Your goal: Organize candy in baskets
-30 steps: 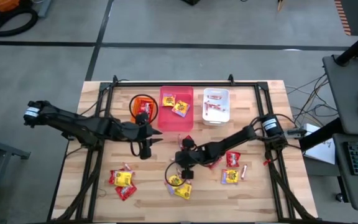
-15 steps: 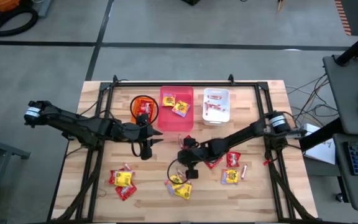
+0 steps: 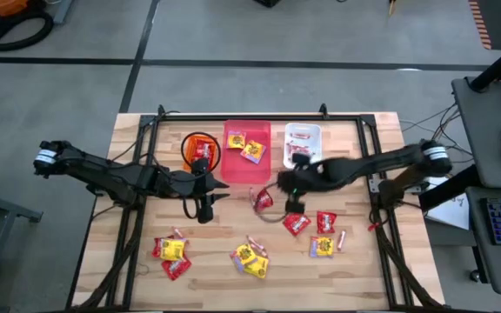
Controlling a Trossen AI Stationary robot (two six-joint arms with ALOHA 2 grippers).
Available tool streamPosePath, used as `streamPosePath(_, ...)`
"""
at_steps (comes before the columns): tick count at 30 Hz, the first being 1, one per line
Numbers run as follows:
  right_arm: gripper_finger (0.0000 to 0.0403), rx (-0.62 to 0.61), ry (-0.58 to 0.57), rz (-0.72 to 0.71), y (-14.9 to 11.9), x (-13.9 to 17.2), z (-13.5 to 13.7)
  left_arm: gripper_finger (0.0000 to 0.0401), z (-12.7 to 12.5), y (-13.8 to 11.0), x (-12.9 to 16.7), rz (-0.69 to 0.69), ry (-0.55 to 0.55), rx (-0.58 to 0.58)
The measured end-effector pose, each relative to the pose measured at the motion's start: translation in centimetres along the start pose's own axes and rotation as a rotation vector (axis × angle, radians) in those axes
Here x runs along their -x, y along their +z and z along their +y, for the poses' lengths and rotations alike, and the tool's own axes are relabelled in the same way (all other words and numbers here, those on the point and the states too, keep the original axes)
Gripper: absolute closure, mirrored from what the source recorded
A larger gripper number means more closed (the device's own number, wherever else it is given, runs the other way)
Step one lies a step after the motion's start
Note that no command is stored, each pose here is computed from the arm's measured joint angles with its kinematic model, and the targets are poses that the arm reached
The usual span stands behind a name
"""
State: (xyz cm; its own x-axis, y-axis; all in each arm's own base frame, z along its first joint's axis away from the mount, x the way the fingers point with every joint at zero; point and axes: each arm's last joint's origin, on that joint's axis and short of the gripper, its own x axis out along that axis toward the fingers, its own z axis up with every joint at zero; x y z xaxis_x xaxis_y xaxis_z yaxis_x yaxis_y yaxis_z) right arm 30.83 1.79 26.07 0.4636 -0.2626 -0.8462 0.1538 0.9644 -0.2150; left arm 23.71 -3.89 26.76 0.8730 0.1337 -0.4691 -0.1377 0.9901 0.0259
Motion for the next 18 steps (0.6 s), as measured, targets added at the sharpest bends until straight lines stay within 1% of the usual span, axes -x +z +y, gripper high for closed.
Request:
streamPosePath(2, 0.0373, -0.041, -0.074, 0.031, -0.5, 0.9, -2.2, 0.0301, 0.0, 0.0, 0.0, -0.003, 0.011, -0.003)
streamPosePath(4, 0.0373, -0.091, -0.131, 0.070, -1.0, 1.0, -4.6, 0.0301, 0.1, 0.1, 0.0, -0.014, 0.041, -0.007)
streamPosePath(7, 0.0373, -0.128, -0.183, 0.134, -2.0, 0.1, -7.8, 0.0301, 0.3, 0.1, 0.0, -0.021, 0.092, -0.019)
streamPosePath(11, 0.0373, -0.165, -0.217, 0.211, -3.4, -1.6, -11.2, 0.0301, 0.4, 0.1, 0.0, -0.025, 0.128, -0.023)
streamPosePath(13, 0.0368, -0.193, -0.198, 0.242, -4.4, -2.7, -12.5, 0.0301, 0.4, 0.1, 0.0, -0.024, 0.128, -0.024)
streamPosePath(14, 0.0363, -0.213, -0.167, 0.233, -4.8, -3.2, -13.1, 0.0301, 0.4, 0.1, 0.0, -0.023, 0.128, -0.024)
streamPosePath(18, 0.0342, -0.286, -0.008, 0.134, -5.7, -4.7, -14.3, 0.0301, 0.4, 0.1, 0.0, -0.021, 0.128, -0.024)
